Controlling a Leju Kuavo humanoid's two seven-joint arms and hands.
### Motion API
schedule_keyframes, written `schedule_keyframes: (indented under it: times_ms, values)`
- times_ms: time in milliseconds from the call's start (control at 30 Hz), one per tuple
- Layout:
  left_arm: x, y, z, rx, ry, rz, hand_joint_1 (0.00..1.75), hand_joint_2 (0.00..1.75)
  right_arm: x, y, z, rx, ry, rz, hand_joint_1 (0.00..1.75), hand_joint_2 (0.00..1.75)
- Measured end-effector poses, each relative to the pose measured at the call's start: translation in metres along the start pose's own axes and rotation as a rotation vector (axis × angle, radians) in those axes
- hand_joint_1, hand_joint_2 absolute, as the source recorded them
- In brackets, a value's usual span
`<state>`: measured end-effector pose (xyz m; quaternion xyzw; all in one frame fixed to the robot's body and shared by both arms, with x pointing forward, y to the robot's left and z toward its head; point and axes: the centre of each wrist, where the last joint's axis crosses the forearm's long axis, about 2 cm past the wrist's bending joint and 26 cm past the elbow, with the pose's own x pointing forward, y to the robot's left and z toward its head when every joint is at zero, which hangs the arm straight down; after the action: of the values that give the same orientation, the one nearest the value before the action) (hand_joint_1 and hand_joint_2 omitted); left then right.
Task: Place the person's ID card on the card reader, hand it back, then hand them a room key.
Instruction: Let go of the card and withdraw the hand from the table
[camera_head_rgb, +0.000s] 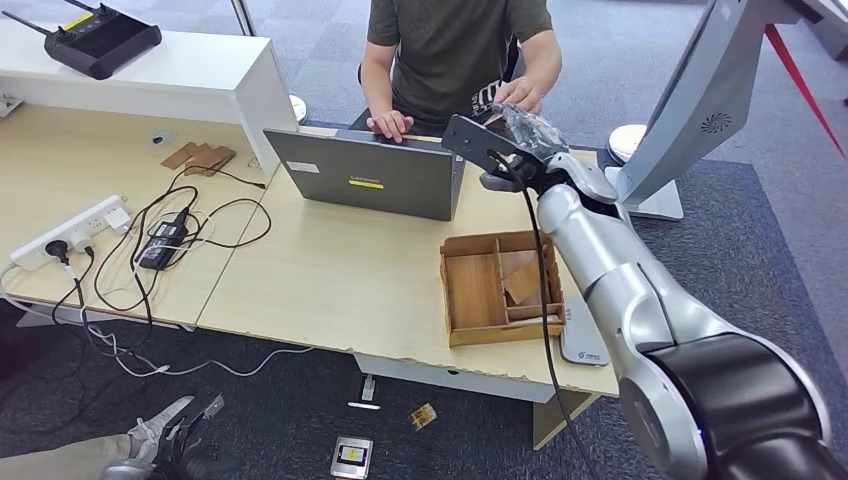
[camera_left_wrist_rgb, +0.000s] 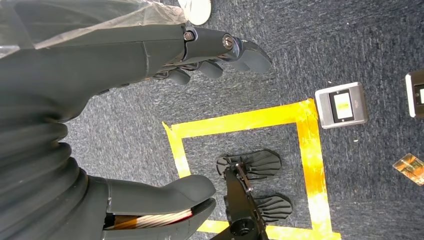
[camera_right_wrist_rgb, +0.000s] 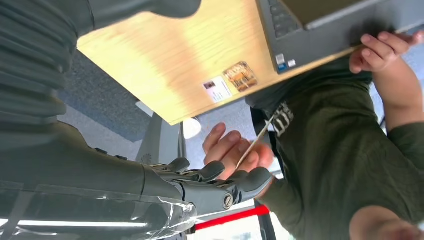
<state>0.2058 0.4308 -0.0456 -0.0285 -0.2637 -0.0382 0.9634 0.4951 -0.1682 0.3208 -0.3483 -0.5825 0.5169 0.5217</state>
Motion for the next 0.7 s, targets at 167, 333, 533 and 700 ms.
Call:
schedule_keyframes:
  times_ms: [167,333,533,700]
  values:
    - [0.0,0.0,0.0,0.003,-0.001,0.002,0.0,1.75,0.0,-0.013,-0.001,-0.167,-0.078,-0.042,0.0,1.75]
    - [-0.001,0.0,0.0,0.003,-0.002,0.002,0.0,1.75,0.0,-0.022,-0.001,-0.214,-0.096,-0.063,0.0,1.75]
    - [-0.006,0.002,0.001,0.01,-0.003,0.018,0.0,1.75,-0.007,-0.038,0.0,-0.465,-0.222,-0.162,0.0,1.75]
    - [-0.021,0.007,0.005,0.026,-0.003,0.04,0.0,1.75,-0.043,-0.062,0.005,-0.715,-0.3,-0.305,0.0,1.75]
